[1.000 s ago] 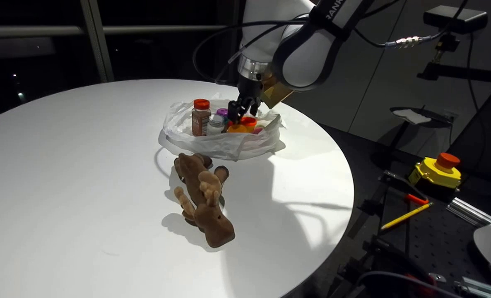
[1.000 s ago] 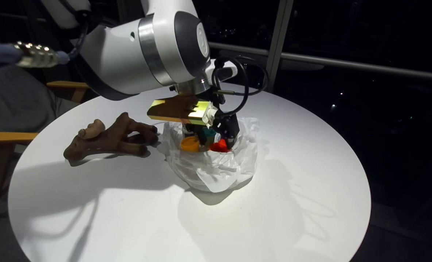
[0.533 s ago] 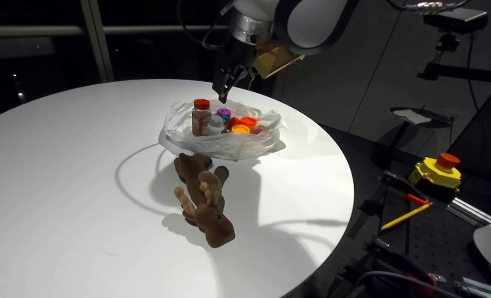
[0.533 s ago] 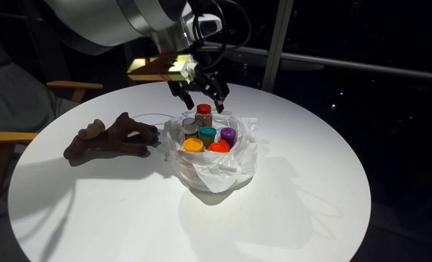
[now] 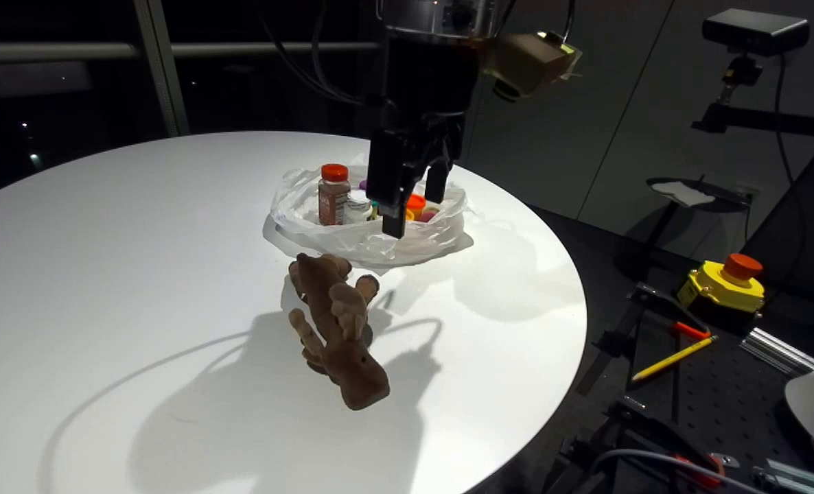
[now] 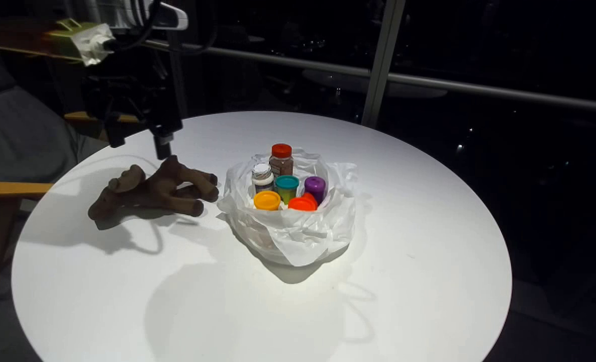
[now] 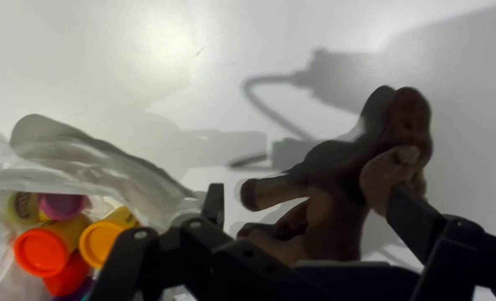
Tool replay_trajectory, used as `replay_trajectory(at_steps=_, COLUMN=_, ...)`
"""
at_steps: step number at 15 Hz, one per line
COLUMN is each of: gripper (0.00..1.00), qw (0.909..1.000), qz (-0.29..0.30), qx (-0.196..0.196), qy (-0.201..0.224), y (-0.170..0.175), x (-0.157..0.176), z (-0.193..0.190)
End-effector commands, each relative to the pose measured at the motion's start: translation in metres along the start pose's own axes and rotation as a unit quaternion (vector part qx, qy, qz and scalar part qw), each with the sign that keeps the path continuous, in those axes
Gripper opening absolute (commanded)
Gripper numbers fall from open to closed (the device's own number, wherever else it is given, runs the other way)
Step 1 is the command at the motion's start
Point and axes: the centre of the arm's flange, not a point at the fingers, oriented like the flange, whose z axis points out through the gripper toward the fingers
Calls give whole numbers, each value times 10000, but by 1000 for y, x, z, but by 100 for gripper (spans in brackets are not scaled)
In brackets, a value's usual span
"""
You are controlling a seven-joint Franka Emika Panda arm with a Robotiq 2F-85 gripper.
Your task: Put all the contents on the table into the plastic bag.
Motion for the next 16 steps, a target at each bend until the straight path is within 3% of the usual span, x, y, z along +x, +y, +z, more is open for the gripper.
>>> replay_trajectory(at_steps=1, gripper=100, qw=9978, qz=-290, qx=569, qy=-191, y=-31, x=-13, z=-5)
replay_trajectory(at_steps=5, gripper=100, qw=9962, qz=-264, qx=775, qy=294, y=-56, x=-10, z=17)
replay_trajectory(at_steps=10, gripper=100, qw=9911, qz=-238, qx=692, qy=1115, y=-67, x=12, z=50)
replay_trajectory(at_steps=16, gripper=100, qw=9861, qz=-144, qx=280, qy=1633, y=-53, x=34, z=91)
